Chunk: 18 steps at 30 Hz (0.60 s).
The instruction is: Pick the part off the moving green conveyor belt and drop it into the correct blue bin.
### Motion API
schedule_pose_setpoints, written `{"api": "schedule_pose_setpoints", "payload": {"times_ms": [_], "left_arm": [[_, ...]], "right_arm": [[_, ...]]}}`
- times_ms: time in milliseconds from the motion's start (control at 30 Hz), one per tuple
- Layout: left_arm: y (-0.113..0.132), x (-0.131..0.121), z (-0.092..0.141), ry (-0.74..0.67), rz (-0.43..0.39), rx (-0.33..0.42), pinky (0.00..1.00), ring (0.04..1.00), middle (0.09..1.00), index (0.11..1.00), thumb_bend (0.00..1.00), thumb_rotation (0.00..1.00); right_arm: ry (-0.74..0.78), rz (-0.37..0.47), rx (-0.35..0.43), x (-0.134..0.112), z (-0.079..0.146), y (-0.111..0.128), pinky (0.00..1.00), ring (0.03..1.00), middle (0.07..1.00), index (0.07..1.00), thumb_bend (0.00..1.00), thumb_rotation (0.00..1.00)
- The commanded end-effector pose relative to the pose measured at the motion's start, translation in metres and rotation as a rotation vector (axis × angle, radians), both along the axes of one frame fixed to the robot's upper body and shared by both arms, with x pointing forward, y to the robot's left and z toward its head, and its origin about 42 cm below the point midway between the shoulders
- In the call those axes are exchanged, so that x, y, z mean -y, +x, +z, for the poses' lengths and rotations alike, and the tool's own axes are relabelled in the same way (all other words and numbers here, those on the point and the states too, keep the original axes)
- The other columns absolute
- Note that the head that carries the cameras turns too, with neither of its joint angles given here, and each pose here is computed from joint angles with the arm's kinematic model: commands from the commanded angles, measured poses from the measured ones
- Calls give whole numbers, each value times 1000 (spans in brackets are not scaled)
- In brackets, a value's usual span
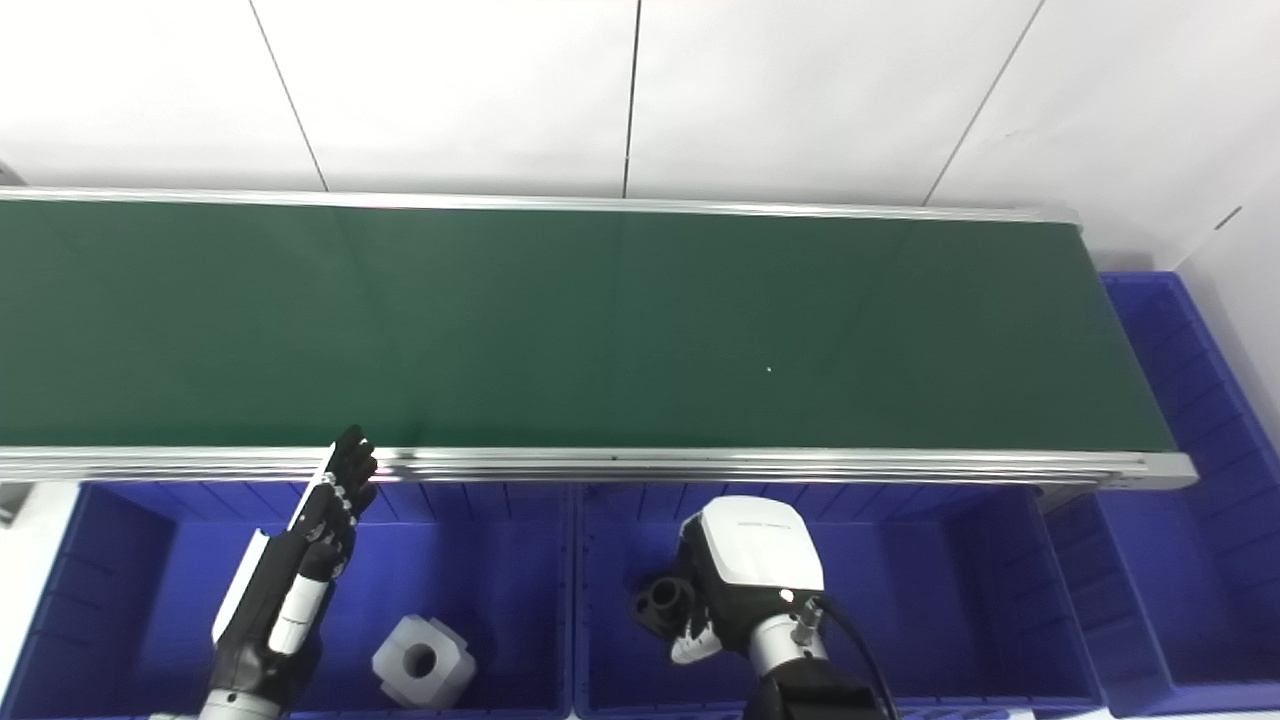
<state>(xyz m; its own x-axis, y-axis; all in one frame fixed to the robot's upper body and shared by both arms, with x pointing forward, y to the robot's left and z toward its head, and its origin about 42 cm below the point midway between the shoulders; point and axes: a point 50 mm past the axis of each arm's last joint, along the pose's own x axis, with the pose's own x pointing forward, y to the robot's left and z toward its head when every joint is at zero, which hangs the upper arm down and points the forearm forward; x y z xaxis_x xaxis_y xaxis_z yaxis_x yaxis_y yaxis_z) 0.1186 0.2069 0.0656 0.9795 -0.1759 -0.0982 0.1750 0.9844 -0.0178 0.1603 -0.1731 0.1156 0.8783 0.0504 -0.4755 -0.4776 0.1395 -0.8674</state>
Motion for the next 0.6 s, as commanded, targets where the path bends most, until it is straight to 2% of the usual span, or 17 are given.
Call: {"api": "schedule_pose_setpoints", "payload": {"times_ms": [0, 200, 267, 300, 333, 367, 433, 467, 500, 567], "left_arm": [[4, -1, 11, -1, -6, 45, 1000, 1000, 1000, 1000, 816, 910], [5, 2, 14, 18, -9, 51, 1000, 1000, 1000, 1000, 831, 906], [6, 3, 14, 25, -10, 56, 1000, 1000, 1000, 1000, 813, 916], [6, 3, 15, 27, -10, 57, 1000, 1000, 1000, 1000, 812, 918], [6, 4, 16, 24, -9, 59, 1000, 1000, 1000, 1000, 811, 919], [6, 4, 16, 22, -9, 61, 1000, 1000, 1000, 1000, 807, 922], [6, 5, 18, 16, -9, 61, 1000, 1000, 1000, 1000, 802, 923], [6, 5, 18, 12, -10, 61, 1000, 1000, 1000, 1000, 801, 923], [6, 6, 18, 10, -10, 60, 1000, 1000, 1000, 1000, 799, 923], [6, 6, 19, 18, -9, 60, 1000, 999, 1000, 1000, 804, 926]], "right_arm": [[-11, 29, 59, -3, 5, 5, 118, 196, 470, 481, 530, 0], [-51, 43, 83, 0, -4, 5, 104, 175, 470, 481, 532, 0], [-81, 50, 78, 2, -7, 3, 152, 239, 438, 494, 517, 133], [-97, 51, 66, 2, -7, 2, 213, 325, 546, 629, 712, 380], [-112, 54, 44, 2, -7, 0, 252, 379, 614, 714, 834, 535], [-122, 56, 29, 2, -7, -1, 347, 479, 658, 777, 933, 694], [-133, 61, 9, 2, -7, -2, 460, 583, 693, 814, 990, 841], [-135, 64, -3, 2, -6, -2, 470, 591, 696, 815, 993, 852], [-132, 67, -16, 1, -6, -3, 546, 635, 710, 816, 997, 903], [-109, 73, -42, 0, -4, -3, 657, 697, 751, 829, 1000, 944]]}}
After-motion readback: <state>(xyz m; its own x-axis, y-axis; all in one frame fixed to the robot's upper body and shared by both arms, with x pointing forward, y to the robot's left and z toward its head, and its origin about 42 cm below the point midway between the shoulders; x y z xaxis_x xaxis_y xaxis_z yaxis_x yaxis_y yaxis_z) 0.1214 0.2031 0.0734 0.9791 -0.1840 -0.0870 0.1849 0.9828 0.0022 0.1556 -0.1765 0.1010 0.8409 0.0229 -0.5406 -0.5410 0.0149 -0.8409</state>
